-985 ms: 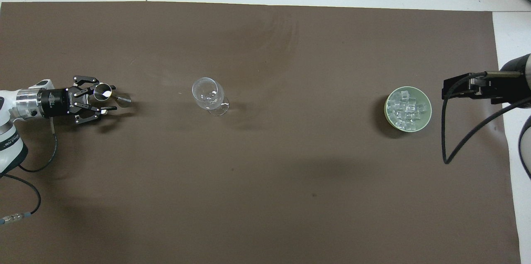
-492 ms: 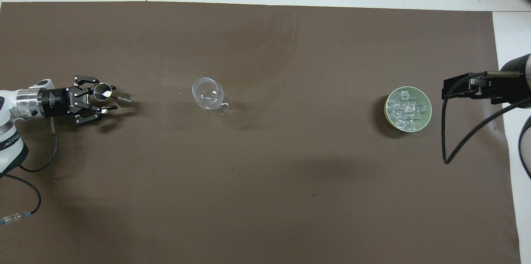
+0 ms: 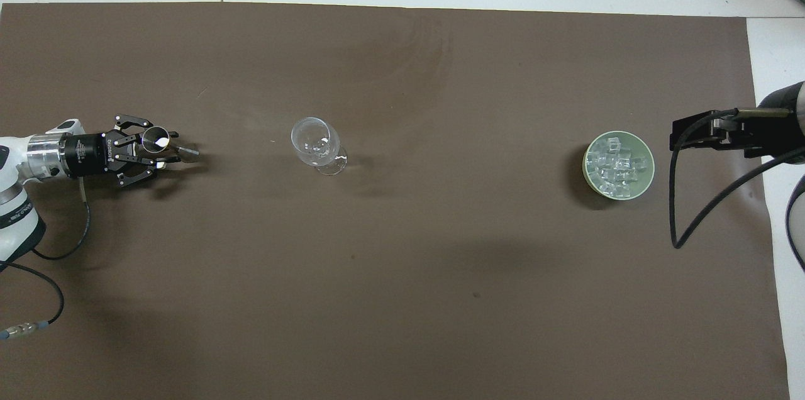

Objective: Pour wine and add ice with both arms
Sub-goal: 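Close the left gripper on the silver cup, then lift the silver cup off the table with the left gripper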

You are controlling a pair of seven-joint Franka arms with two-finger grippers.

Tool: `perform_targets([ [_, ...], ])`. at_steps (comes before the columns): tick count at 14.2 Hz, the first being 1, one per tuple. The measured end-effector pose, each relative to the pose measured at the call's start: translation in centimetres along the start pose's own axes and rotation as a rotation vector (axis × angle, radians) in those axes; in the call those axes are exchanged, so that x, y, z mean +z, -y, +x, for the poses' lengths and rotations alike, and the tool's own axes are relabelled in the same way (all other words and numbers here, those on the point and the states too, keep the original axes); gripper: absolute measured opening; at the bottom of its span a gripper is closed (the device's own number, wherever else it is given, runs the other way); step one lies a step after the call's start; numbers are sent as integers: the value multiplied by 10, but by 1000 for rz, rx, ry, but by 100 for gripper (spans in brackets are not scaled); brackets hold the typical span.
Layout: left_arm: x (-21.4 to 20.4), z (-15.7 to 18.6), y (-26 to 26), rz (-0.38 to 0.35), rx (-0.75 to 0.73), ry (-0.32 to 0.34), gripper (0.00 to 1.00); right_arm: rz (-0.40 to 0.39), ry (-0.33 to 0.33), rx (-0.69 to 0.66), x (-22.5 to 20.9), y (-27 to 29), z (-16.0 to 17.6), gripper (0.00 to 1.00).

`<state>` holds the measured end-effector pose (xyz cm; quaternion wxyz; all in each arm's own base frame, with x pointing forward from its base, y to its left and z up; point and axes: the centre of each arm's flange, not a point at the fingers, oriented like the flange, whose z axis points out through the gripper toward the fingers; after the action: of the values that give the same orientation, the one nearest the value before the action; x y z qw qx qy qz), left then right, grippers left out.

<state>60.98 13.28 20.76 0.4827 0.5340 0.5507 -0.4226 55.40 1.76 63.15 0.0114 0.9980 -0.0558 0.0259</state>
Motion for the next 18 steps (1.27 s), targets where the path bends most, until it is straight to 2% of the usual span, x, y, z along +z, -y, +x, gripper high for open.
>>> perform_targets([
  [6, 0, 0, 0, 0, 1, 0, 43, 0, 0, 0, 0, 0, 0, 100],
  [7, 0, 0, 0, 0, 1, 0, 36, 0, 0, 0, 0, 0, 0, 100],
  [8, 0, 0, 0, 0, 1, 0, 36, 0, 0, 0, 0, 0, 0, 100],
  [10, 0, 0, 0, 0, 2, 1, 24, 0, 0, 0, 0, 0, 0, 100],
  [18, 3, -2, 0, 7, 3, 9, 22, 0, 0, 0, 0, 0, 0, 100],
])
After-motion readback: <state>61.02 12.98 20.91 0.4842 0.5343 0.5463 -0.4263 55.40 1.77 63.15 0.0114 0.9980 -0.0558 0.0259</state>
